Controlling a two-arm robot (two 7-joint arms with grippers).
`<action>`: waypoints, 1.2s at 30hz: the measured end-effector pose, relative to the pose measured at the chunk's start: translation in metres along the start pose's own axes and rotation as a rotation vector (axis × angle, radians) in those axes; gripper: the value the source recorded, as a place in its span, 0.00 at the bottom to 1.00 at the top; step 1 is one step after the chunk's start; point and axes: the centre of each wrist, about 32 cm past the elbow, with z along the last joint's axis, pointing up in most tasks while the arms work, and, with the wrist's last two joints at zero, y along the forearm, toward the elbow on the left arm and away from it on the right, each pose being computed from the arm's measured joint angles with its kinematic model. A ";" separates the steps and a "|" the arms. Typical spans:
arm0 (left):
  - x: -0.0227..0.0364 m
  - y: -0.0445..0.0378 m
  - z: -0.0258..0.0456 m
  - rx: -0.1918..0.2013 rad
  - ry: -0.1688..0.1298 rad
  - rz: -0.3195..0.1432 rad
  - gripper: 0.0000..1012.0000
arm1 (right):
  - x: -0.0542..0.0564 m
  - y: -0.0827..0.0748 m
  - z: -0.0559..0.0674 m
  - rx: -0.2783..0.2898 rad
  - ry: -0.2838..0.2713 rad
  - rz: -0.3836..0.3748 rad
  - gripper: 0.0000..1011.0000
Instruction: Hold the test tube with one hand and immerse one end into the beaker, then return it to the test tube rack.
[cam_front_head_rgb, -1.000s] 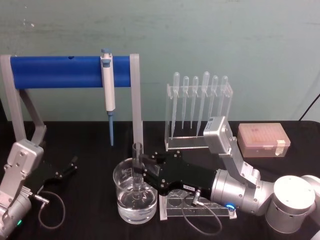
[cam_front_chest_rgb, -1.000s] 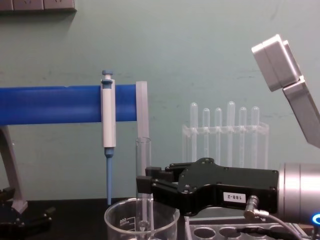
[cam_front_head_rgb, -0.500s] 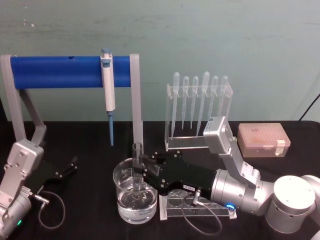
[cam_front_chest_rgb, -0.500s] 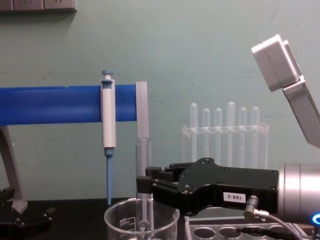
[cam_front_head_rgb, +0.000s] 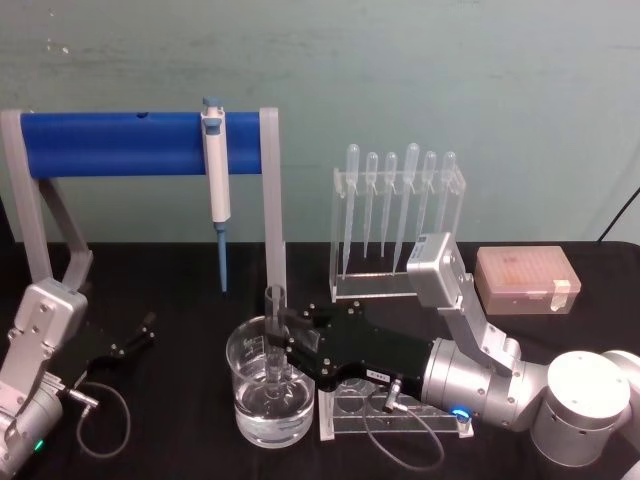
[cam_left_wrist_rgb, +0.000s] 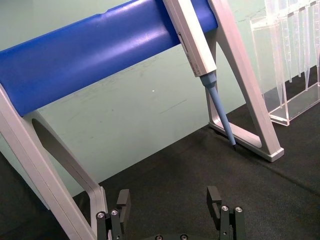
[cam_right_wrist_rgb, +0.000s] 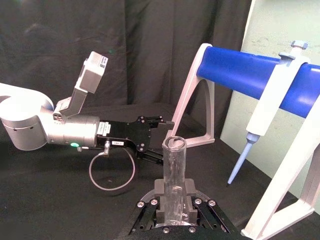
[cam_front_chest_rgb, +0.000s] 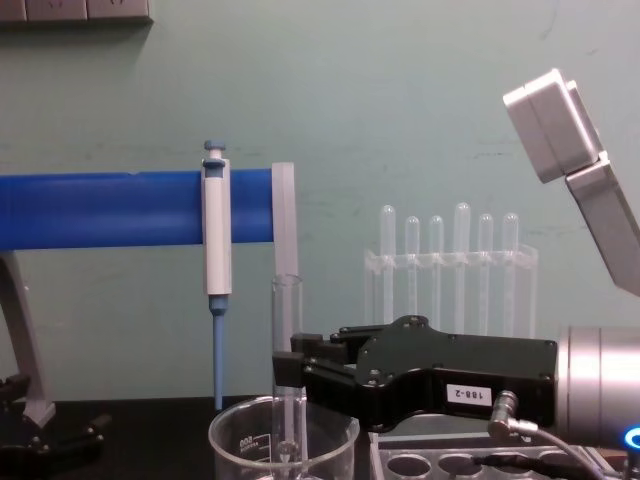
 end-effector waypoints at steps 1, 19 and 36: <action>0.0000 0.0000 0.0000 0.000 0.000 0.000 0.99 | 0.000 0.000 0.000 0.000 0.000 0.000 0.24; 0.0000 0.0000 0.0000 0.000 0.000 0.000 0.99 | 0.000 0.000 0.000 0.000 0.000 0.000 0.24; 0.0000 0.0000 0.0000 0.000 0.000 0.000 0.99 | 0.000 0.000 0.000 0.000 0.000 0.000 0.24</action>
